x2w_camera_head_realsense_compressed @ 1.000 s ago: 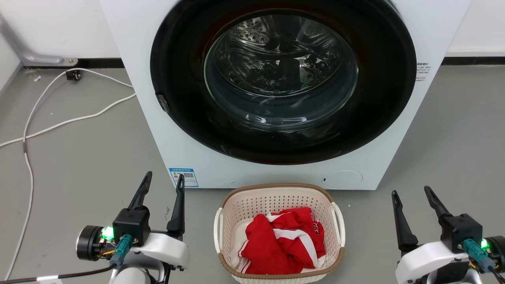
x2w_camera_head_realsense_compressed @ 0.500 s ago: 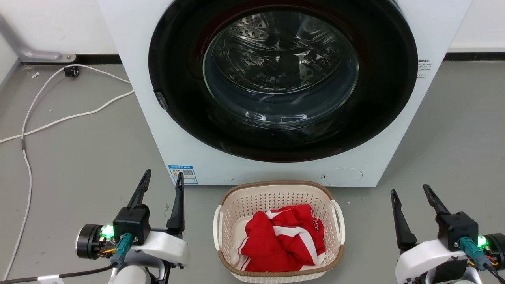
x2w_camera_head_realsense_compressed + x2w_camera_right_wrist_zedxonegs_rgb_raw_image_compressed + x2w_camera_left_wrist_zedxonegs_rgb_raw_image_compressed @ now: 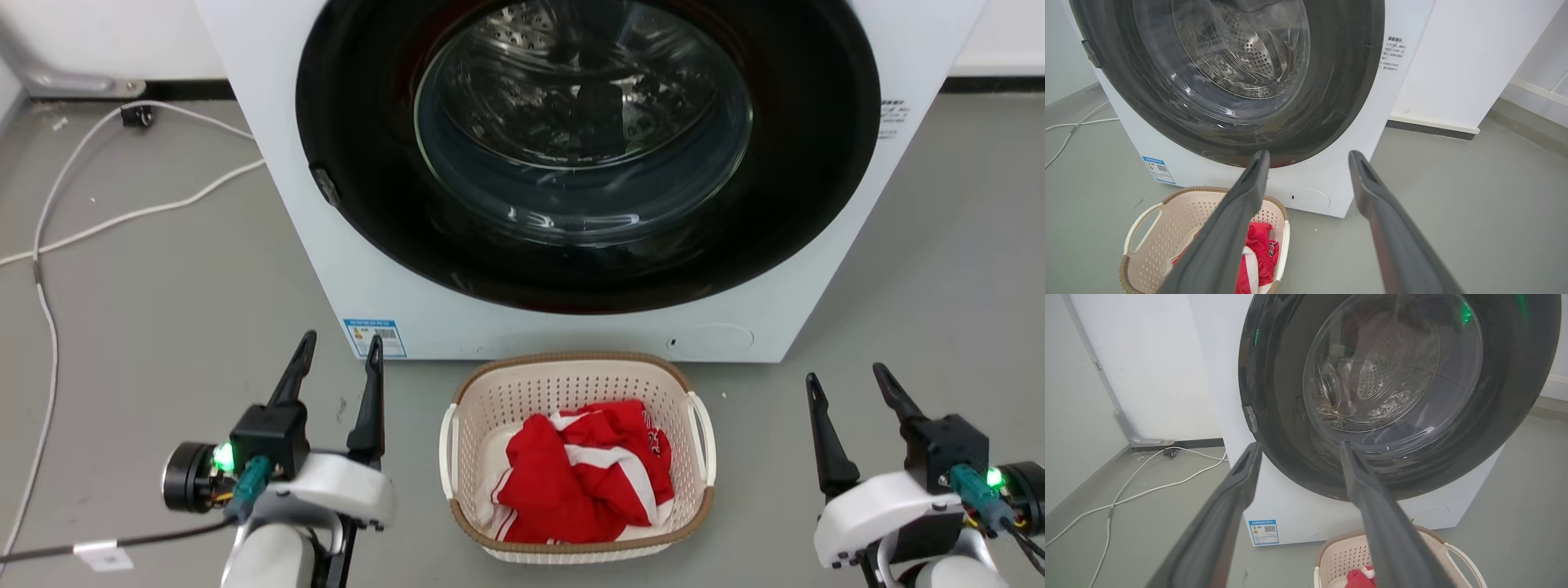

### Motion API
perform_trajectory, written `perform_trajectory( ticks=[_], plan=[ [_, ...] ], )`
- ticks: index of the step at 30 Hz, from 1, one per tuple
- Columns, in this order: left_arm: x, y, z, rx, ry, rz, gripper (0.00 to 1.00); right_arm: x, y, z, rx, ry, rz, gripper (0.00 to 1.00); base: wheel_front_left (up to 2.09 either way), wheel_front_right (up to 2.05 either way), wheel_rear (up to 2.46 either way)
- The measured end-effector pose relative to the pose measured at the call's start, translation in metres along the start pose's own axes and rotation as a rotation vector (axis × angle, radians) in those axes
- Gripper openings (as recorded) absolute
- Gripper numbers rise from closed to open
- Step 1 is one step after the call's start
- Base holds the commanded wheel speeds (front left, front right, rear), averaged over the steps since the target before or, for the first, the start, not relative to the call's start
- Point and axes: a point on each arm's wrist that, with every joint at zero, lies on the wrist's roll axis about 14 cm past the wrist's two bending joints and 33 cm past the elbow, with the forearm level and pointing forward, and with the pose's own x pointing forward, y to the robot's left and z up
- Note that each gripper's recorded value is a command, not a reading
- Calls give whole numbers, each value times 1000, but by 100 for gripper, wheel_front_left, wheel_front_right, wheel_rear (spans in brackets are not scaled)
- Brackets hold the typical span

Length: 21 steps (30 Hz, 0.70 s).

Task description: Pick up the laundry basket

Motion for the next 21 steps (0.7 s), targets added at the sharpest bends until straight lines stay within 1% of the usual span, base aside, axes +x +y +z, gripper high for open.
perform_trajectory(
  ticks=[7,10,15,21],
  plan=[
    [33,0,-29,-43,75,-23,100,29,3,-23,39,91,13,100,0,0,0],
    [51,0,-50,-63,141,-38,100,45,5,-40,51,153,23,100,0,0,0],
    [68,1,-102,-105,310,-51,100,64,16,-85,72,313,56,100,0,0,0],
    [78,9,-163,-121,497,-53,100,79,27,-140,99,503,87,100,0,0,0]
  ],
)
